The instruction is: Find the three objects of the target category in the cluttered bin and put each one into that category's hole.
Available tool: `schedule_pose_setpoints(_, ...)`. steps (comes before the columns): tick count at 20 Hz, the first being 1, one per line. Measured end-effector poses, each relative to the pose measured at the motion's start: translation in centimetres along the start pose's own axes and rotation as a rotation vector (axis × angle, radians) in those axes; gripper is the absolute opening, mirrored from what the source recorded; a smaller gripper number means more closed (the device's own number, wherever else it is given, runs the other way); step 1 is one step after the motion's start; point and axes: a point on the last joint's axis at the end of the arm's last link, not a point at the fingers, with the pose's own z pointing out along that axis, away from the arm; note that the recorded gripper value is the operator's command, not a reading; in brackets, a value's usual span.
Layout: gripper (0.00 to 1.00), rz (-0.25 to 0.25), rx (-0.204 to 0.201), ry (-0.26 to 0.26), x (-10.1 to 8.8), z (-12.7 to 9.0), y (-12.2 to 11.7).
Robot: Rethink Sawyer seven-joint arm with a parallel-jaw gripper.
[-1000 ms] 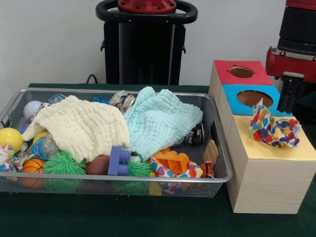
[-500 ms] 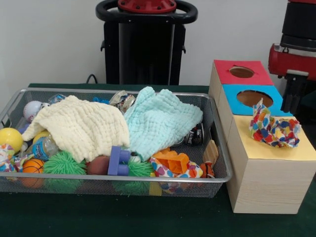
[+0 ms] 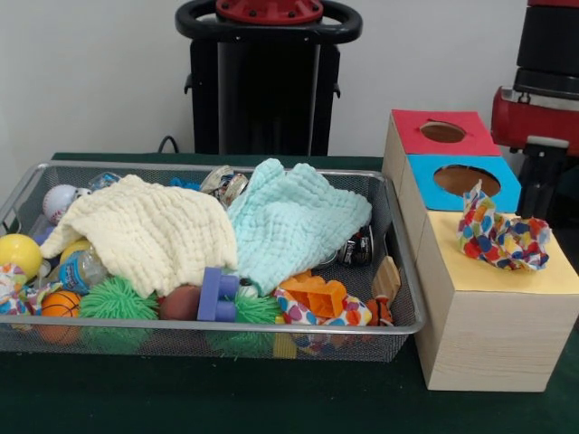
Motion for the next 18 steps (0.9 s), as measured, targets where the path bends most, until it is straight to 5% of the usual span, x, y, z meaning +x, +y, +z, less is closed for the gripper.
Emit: schedule_pose_setpoints(18,0.0,-0.007,0.031,0.025,0.5,2.9,-1.1)
